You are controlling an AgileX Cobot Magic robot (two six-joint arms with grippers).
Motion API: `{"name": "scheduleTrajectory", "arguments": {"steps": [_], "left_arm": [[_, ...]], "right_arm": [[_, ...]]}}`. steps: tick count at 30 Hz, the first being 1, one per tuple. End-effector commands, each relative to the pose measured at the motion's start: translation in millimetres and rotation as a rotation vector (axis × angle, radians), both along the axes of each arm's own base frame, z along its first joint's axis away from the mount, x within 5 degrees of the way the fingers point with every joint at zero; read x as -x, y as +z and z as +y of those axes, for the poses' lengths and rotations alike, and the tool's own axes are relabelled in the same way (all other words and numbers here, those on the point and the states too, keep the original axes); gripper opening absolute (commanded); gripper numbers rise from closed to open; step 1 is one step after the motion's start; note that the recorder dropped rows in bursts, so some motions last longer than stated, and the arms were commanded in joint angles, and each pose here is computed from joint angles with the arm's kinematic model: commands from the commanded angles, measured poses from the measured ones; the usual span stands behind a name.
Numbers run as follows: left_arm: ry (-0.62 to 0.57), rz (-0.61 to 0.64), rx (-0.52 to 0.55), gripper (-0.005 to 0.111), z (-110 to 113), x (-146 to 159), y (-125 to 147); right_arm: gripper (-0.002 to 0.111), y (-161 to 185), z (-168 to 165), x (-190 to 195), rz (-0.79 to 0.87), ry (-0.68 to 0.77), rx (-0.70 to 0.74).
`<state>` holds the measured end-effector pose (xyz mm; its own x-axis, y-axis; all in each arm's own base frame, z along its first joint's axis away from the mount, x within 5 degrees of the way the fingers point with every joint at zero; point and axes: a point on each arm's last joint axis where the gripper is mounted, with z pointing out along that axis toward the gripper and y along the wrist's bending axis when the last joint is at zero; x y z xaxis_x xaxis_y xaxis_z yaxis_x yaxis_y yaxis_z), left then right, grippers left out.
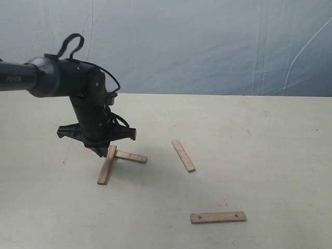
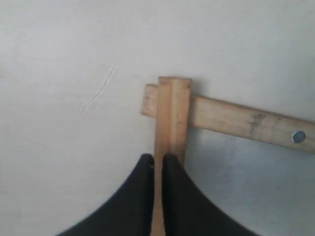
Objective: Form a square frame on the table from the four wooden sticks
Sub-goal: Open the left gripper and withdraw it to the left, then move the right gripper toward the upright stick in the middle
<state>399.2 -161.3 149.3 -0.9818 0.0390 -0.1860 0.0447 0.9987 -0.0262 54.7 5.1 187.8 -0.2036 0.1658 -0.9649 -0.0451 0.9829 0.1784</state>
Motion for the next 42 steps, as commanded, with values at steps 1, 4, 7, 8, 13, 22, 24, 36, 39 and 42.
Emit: {"name": "scheduleTrajectory", "arguments": {"steps": [1,4,7,8,13,22,24,36,39,42], "left_arm": [[0.023,-0.03,0.054,0.0,27.8,7.3,28.0],[0.038,-0.11,0.113,0.0,58.4,25.6,52.3],[0.077,-0.354,0.176,0.0,79.4,68.7,67.9],[0.079,-0.416,0.193,0.0,80.9,80.1,71.0],[0.08,-0.783,0.301,0.0,96.0,176.8,72.3],[0.099,-1.107,0.383,0.0,128.6,273.6,54.7],[0.117,-1.195,0.423,0.0,134.1,289.2,50.8],[0.045,-1.459,0.504,0.0,141.2,325.8,76.2],[0.06,-1.515,0.505,0.0,145.2,333.4,79.4],[0.084,-1.552,0.486,0.0,149.4,338.9,80.4]], "right_arm": [[-0.001,0.7,-0.3,0.0,-0.009,-0.003,0.009],[-0.001,0.7,-0.3,0.0,-0.009,-0.003,0.009],[-0.001,0.7,-0.3,0.0,-0.009,-0.003,0.01],[-0.001,1.7,-0.5,-0.2,-0.021,-0.004,0.012],[-0.001,27.3,-1.8,-1.1,-0.303,-0.021,-0.008],[-0.001,61.4,-2.7,2.3,-0.583,-0.007,-0.251],[-0.001,77.8,1.4,-2.2,-0.619,0.033,-0.191],[-0.001,149.2,22.5,-116.8,-0.563,0.179,-0.115],[-0.001,141.8,29.6,-168.0,-0.383,0.215,-0.072],[-0.001,127.3,33.4,-219.1,-0.119,0.219,-0.002]]}}
